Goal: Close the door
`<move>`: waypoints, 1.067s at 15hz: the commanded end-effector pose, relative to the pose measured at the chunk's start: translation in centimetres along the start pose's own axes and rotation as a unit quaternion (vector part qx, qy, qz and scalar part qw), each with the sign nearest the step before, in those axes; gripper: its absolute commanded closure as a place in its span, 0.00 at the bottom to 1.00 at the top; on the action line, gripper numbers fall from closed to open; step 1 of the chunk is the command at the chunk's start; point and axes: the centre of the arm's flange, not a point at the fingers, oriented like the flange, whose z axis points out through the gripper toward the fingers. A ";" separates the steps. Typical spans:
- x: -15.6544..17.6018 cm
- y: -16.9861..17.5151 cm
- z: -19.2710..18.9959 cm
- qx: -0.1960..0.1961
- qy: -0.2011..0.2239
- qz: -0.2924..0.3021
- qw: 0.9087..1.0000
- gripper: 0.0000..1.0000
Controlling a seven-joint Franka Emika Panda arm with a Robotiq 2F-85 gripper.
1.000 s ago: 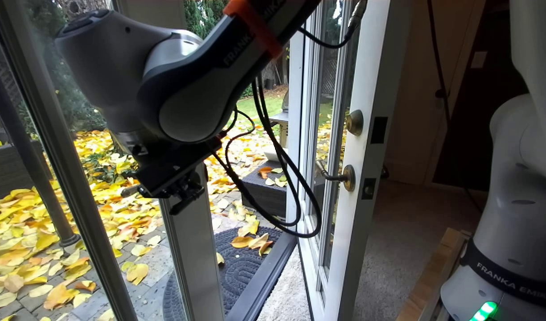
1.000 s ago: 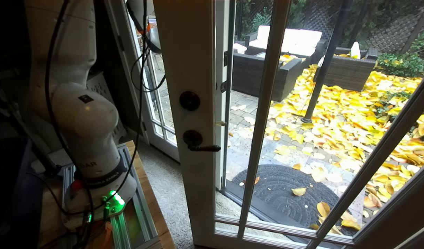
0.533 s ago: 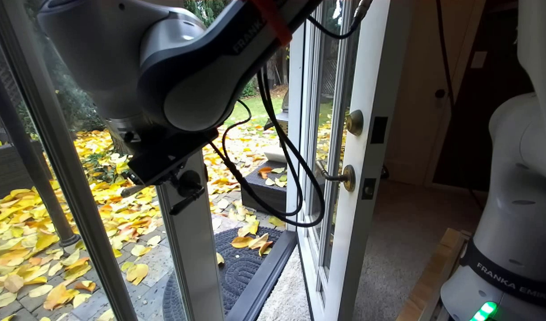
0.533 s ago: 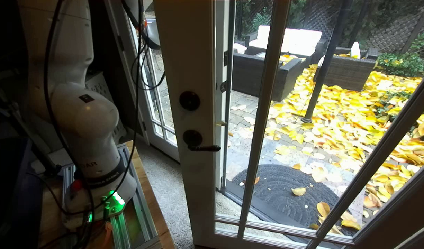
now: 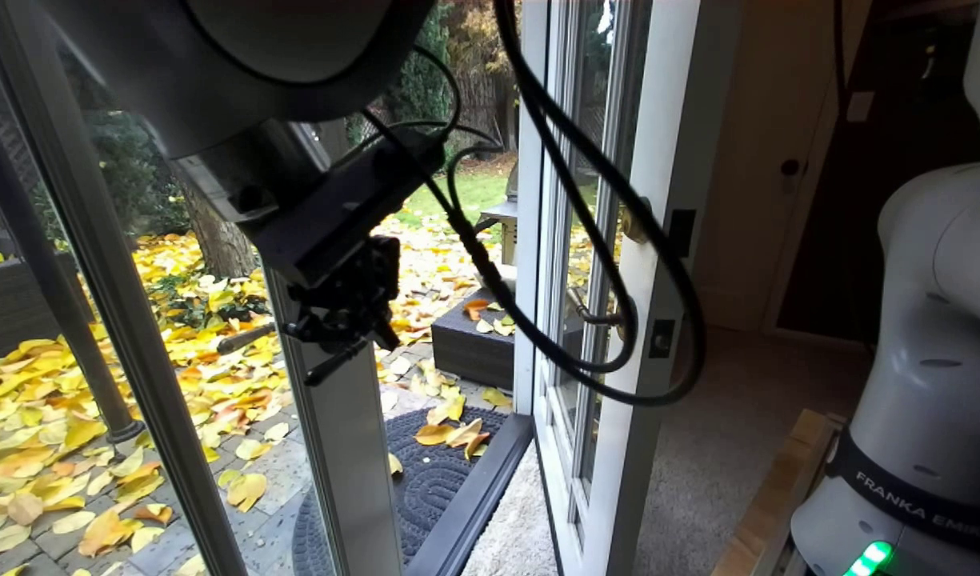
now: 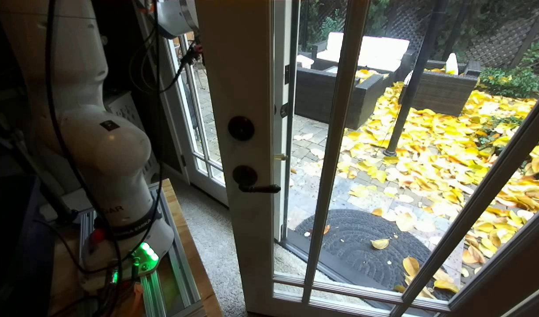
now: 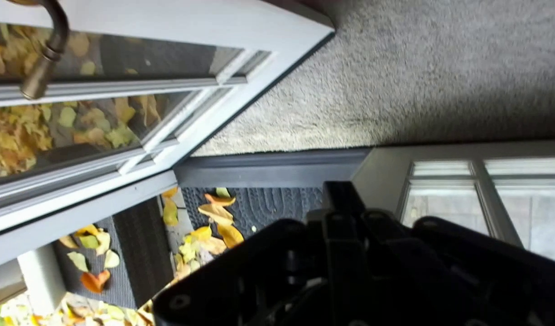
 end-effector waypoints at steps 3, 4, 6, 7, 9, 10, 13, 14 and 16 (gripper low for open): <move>-8.4 8.0 0.0 0.032 -0.074 -0.080 0.993 1.00; -9.7 9.0 0.1 0.044 -0.083 -0.102 0.990 1.00; -12.4 10.8 -0.1 0.062 -0.074 -0.141 0.985 1.00; -13.8 11.6 -0.3 0.067 -0.063 -0.161 0.983 1.00; -16.2 13.2 -0.9 0.075 -0.041 -0.191 0.978 1.00; -17.3 14.0 -1.2 0.080 -0.032 -0.205 0.975 1.00; -19.3 18.5 -1.0 0.074 -0.046 -0.164 0.983 1.00; -20.3 20.2 -1.0 0.087 -0.062 -0.160 0.981 1.00; -22.1 22.9 -1.3 0.087 -0.109 -0.145 0.980 1.00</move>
